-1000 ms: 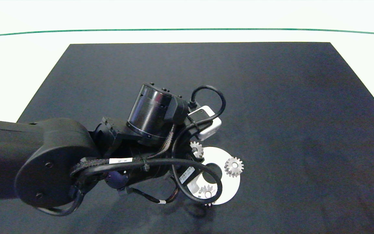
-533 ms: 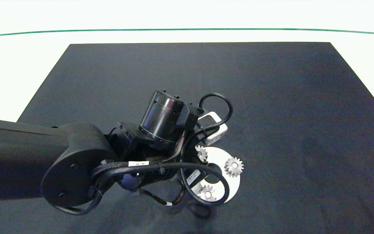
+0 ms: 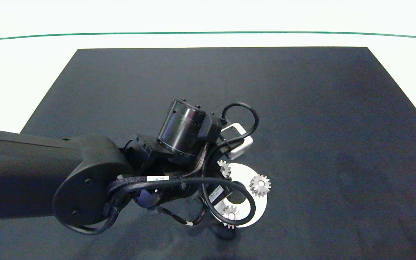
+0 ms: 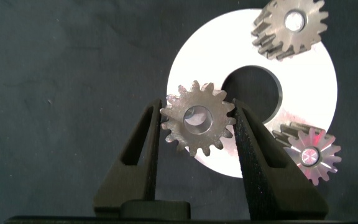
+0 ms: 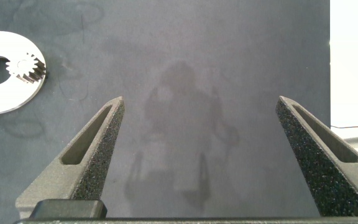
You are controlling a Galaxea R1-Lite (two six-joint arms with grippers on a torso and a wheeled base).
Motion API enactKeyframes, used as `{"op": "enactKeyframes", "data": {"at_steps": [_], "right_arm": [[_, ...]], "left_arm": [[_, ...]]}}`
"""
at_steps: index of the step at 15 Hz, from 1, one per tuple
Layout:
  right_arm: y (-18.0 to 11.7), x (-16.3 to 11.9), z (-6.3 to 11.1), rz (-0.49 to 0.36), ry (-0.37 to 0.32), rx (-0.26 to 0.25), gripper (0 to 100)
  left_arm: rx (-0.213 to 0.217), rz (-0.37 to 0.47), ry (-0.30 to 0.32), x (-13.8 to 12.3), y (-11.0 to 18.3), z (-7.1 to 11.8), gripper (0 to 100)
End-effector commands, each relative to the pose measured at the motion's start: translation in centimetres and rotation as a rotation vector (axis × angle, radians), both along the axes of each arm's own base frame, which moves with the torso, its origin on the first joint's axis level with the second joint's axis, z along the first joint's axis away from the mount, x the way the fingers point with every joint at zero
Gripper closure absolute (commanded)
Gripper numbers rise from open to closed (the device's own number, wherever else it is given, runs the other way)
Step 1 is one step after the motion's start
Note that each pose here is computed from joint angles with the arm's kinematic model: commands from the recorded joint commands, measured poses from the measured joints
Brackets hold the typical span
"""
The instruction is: Install three planetary gears onto the carrier pins
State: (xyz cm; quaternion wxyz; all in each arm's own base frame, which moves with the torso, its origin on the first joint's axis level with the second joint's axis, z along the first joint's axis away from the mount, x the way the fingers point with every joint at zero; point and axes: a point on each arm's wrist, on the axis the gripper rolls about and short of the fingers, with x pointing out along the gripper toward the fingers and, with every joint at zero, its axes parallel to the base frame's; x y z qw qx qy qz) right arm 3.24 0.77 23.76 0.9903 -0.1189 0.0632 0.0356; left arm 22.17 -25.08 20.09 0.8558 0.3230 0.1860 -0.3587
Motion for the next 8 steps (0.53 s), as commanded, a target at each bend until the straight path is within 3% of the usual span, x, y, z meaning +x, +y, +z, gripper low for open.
{"op": "enactKeyframes", "data": {"at_steps": [1,8], "right_arm": [[0.01,0.03,0.02,-0.003,0.001,-0.002,0],[-0.01,-0.01,0.03,-0.003,0.000,-0.001,0]], "left_arm": [[0.007,0.002,-0.004,0.12,0.13,0.00,99],[0.017,0.004,0.007,0.46,-0.19,-0.68,99]]}}
